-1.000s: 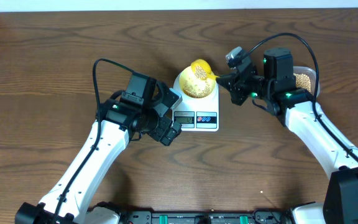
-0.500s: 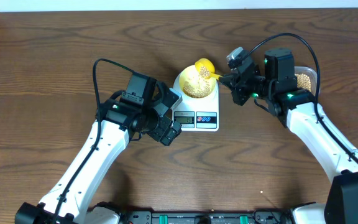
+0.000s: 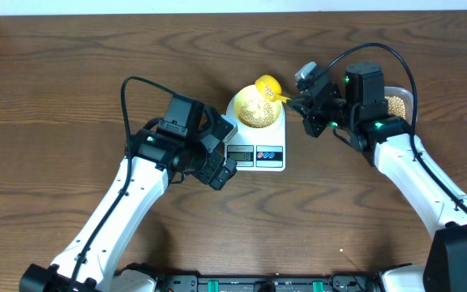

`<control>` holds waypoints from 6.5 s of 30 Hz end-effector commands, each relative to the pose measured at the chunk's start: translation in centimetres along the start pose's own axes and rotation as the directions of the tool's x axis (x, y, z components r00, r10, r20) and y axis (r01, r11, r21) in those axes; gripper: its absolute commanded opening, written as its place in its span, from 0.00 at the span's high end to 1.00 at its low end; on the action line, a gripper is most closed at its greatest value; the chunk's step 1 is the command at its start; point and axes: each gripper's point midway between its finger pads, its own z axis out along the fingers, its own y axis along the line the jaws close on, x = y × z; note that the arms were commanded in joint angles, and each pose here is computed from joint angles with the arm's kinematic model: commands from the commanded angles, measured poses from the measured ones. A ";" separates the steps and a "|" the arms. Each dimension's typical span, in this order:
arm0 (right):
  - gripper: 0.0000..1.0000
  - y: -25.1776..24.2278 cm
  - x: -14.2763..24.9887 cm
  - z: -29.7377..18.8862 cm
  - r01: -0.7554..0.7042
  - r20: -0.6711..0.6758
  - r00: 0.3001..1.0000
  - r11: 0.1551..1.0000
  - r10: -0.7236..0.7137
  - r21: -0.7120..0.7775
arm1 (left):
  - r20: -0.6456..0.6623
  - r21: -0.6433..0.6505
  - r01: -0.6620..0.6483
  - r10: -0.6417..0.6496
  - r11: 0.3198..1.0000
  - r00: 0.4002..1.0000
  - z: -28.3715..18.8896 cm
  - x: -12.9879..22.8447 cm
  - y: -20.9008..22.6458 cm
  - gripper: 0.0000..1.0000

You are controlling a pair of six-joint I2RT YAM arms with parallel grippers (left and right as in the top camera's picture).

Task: Scoop item into bowl and weigh 50g on scale
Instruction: 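Keep tilting the scoop to pour more soybeans into the bowl, then carry the yellow scoop right to the soybean tub with right gripper, then dip the scoop into the soybeans in the tub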

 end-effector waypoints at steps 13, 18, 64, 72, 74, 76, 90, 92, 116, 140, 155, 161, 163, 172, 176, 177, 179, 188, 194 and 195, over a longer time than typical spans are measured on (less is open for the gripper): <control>0.99 1.0 -1.1 -0.2 0.178 0.020 0.984 0.984 -0.178 0.003 | -0.006 -0.007 -0.018 0.018 1.000 1.000 0.0 0.2 0.0 0.06; 0.99 1.3 -1.6 0.0 0.195 0.037 0.980 0.981 -0.195 0.005 | -0.006 -0.007 -0.018 0.018 1.000 1.000 0.0 0.2 0.0 0.06; 0.99 -6.8 -7.4 -7.9 -0.304 0.351 0.907 0.938 0.232 0.166 | -0.006 -0.007 -0.018 0.018 1.000 1.000 0.0 0.2 0.0 0.06; 0.99 -13.8 -1.0 -13.4 -0.610 0.371 0.781 0.744 0.503 0.273 | -0.006 -0.007 -0.018 0.018 1.000 1.000 0.0 0.2 0.0 0.06; 0.99 -14.8 0.8 -14.4 -0.655 0.364 0.751 0.695 0.551 0.298 | -0.006 -0.007 -0.018 0.018 1.000 1.000 0.0 0.2 0.0 0.06; 0.99 -15.0 2.7 -14.9 -0.693 0.339 0.720 0.648 0.605 0.316 | -0.006 -0.007 -0.018 0.018 1.000 1.000 0.0 0.2 0.0 0.06; 0.99 -13.4 9.5 -15.1 -0.642 0.121 0.724 0.598 0.679 0.481 | -0.006 -0.007 -0.018 0.018 1.000 1.000 0.0 0.2 0.0 0.06; 0.99 -13.6 10.5 -15.3 -0.624 0.098 0.721 0.582 0.686 0.522 | -0.006 -0.007 -0.018 0.018 1.000 1.000 0.0 0.2 0.0 0.06; 0.99 -12.8 12.8 -12.5 -0.490 -0.089 0.775 0.683 0.626 0.542 | -0.006 -0.007 -0.018 0.018 1.000 1.000 0.0 0.2 0.0 0.06; 0.99 -11.6 11.8 -11.0 -0.751 0.048 0.578 0.509 0.814 0.420 | -0.006 -0.007 -0.018 0.018 1.000 1.000 0.0 0.2 0.0 0.06; 0.99 -12.3 11.8 -12.3 -0.885 0.130 0.404 0.351 0.906 0.306 | -0.006 -0.007 -0.018 0.018 1.000 1.000 0.0 0.2 0.0 0.06; 0.99 -12.7 11.8 -13.0 -0.916 0.158 0.346 0.297 0.925 0.271 | -0.006 -0.007 -0.018 0.018 1.000 1.000 0.0 0.2 0.0 0.06; 0.99 -12.8 11.8 -13.2 -0.920 0.162 0.338 0.289 0.927 0.265 | -0.006 -0.007 -0.018 0.018 1.000 1.000 0.0 0.2 0.0 0.06; 0.99 -12.7 11.2 -13.9 -0.956 0.172 0.264 0.234 0.949 0.176 | -0.006 -0.007 -0.018 0.018 1.000 1.000 0.0 0.2 0.0 0.06; 0.99 -13.2 11.2 -14.8 -0.969 0.190 0.227 0.202 0.955 0.142 | -0.006 -0.007 -0.018 0.018 1.000 1.000 0.0 0.2 0.0 0.06; 0.99 -13.2 11.2 -14.9 -0.971 0.192 0.223 0.200 0.956 0.132 | -0.006 -0.007 -0.018 0.018 1.000 1.000 0.0 0.2 0.0 0.06; 0.99 -13.3 11.0 -15.4 -0.976 0.195 0.209 0.193 0.958 0.102 | -0.006 -0.007 -0.018 0.018 1.000 1.000 0.0 0.2 0.0 0.06; 0.99 -13.3 10.5 -17.0 -0.987 0.192 0.157 0.161 0.969 -0.007 | -0.006 -0.007 -0.018 0.018 1.000 1.000 0.0 0.2 0.0 0.06; 0.99 -13.1 9.8 -17.8 -0.985 0.182 0.135 0.152 0.974 -0.079 | -0.006 -0.007 -0.018 0.018 1.000 1.000 0.0 0.2 0.0 0.06; 0.99 -12.9 9.5 -17.7 -0.985 0.175 0.129 0.147 0.976 -0.093 | -0.006 -0.007 -0.018 0.018 1.000 1.000 0.0 0.2 0.0 0.06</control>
